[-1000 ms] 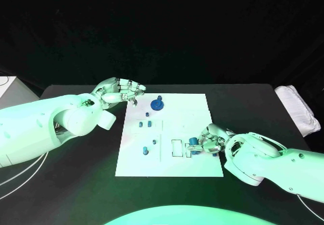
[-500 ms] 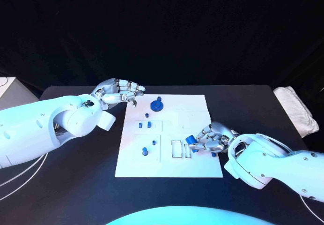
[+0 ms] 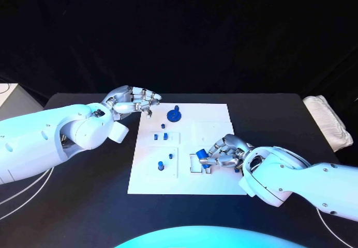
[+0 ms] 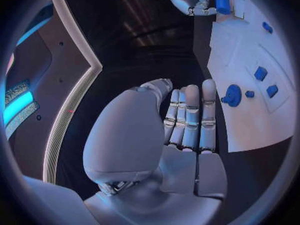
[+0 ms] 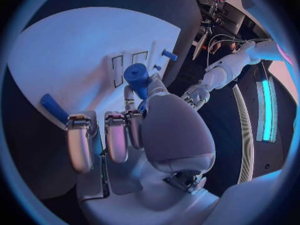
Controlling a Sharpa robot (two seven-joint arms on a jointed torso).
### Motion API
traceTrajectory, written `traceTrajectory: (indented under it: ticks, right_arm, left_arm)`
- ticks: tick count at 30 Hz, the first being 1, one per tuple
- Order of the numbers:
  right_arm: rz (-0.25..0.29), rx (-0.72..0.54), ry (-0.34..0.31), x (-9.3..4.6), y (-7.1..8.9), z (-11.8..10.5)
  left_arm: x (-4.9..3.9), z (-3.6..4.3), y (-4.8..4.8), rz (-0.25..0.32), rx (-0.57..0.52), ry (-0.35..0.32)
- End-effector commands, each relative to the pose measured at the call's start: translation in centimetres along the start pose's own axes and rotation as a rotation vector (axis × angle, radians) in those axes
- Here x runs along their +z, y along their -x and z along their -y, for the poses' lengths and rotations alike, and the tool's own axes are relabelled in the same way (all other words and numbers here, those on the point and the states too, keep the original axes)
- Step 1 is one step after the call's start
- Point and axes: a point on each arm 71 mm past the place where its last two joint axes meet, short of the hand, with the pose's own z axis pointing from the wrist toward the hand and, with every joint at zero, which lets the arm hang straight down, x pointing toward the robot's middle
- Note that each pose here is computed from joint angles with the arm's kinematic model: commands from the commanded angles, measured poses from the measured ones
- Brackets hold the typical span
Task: Assemble the parts on the task board
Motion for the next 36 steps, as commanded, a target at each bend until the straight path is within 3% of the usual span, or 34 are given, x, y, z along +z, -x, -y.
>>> traceTrajectory:
  ticks: [1,9,22,36]
  right_arm:
    - [-0.034,-0.002,-0.022,0.3,-0.5,0.0]
    - [-0.064,-0.012,-0.038,1.0,-1.6,-0.4]
    - [-0.082,-0.019,-0.037,1.0,-2.1,-0.5]
    - [-0.042,-0.044,-0.028,1.3,-1.8,-0.5]
  left_arm:
    - [0.06,0.06,-0.29,-0.022,-0.010,-0.003]
    - [0.07,0.04,-0.31,-0.024,-0.011,-0.001]
    - [0.02,-0.04,-0.11,-0.020,-0.010,0.004]
    - [-0.02,-0.10,0.00,-0.017,-0.009,0.008]
